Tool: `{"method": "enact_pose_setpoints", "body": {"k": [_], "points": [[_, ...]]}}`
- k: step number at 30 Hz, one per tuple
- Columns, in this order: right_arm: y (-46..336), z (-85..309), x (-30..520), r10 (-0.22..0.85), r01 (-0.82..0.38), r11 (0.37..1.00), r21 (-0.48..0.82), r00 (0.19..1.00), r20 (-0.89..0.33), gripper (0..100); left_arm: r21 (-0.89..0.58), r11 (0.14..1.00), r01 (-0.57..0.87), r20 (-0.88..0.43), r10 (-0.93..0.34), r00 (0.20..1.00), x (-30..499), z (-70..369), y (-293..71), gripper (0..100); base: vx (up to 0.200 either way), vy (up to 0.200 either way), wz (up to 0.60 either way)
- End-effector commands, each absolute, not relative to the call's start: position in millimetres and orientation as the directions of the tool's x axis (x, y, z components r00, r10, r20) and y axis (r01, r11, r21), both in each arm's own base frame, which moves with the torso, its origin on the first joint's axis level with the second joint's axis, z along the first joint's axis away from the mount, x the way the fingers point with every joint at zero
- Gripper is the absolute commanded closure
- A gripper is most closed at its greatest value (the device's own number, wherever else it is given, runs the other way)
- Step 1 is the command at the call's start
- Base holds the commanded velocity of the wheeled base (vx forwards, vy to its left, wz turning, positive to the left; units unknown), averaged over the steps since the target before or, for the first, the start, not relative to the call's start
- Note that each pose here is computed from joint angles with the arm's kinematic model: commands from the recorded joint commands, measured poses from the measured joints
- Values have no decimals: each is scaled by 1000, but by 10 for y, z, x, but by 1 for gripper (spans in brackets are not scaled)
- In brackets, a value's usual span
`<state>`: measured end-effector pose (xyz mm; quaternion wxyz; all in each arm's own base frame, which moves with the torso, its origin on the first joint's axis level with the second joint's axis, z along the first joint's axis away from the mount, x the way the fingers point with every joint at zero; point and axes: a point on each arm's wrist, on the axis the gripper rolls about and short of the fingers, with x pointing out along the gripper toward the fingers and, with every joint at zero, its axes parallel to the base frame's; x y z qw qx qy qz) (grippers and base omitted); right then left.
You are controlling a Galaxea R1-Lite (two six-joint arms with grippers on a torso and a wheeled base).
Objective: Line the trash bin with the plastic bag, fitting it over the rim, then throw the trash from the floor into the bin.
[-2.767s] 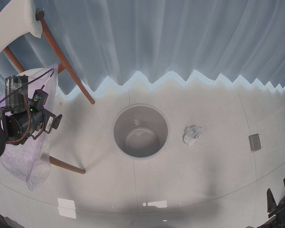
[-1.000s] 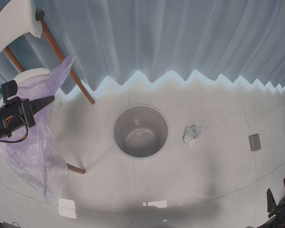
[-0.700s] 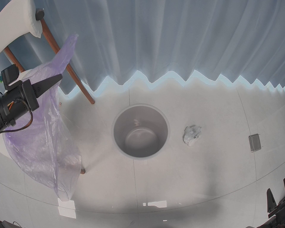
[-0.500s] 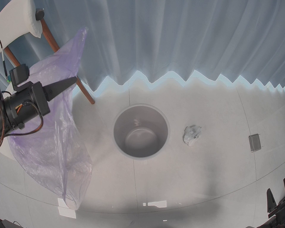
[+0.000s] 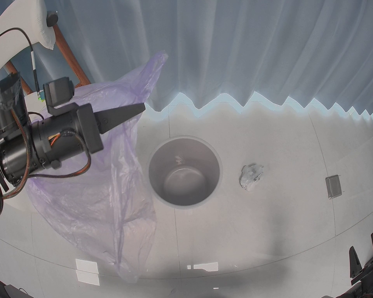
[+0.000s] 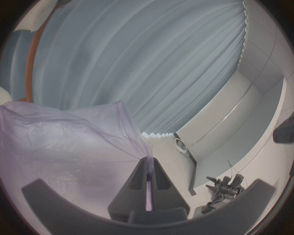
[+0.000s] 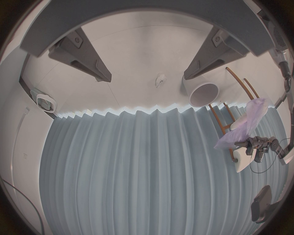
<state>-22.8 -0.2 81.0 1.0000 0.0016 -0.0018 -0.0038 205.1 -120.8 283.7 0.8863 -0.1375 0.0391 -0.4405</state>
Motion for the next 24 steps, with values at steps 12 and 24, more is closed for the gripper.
{"method": "enact_pose_setpoints", "body": {"k": [12,24], "points": [[-2,759,-226,-9,9,1000,5,1000,0,0,-338,383,860,81,-898,432,2236,2889,-2002,100,0,0,0],[-2,759,-226,-9,9,1000,6,1000,0,0,-354,347,869,129,-902,412,2302,2911,-2156,100,0,0,0]]}}
